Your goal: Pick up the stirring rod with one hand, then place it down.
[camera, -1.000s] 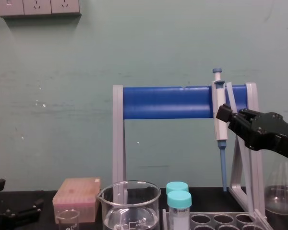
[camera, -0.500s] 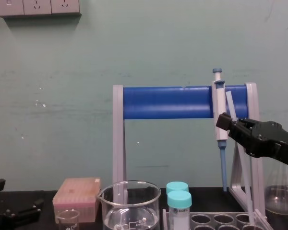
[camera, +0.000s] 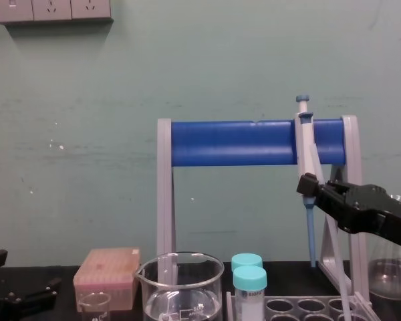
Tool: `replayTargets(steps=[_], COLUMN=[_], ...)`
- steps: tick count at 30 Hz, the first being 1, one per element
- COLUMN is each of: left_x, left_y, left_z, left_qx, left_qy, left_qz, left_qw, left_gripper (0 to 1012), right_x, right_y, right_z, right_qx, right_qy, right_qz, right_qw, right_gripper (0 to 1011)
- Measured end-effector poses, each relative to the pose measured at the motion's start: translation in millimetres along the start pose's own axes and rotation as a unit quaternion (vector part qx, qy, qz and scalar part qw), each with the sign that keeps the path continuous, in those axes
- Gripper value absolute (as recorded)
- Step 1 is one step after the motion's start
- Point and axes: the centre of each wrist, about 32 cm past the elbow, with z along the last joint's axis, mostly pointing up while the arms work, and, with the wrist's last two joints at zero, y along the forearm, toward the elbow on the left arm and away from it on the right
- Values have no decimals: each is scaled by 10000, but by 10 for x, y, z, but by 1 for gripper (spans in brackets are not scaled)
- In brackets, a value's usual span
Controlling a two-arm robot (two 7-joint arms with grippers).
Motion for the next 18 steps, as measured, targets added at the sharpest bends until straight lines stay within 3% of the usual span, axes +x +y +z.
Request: replayTargets(steps=[18], left_x=[0], left_y=[0], left_z=[0], left_qx=[0], left_qy=[0], left_qz=[0], left_qw=[10000], left_gripper=[1000], right_x=[56], right_y=[5], right_z=[-201], right_qx=[-370], right_qy=[252], right_qz=[119], right_qw=[9989], right_gripper=[71])
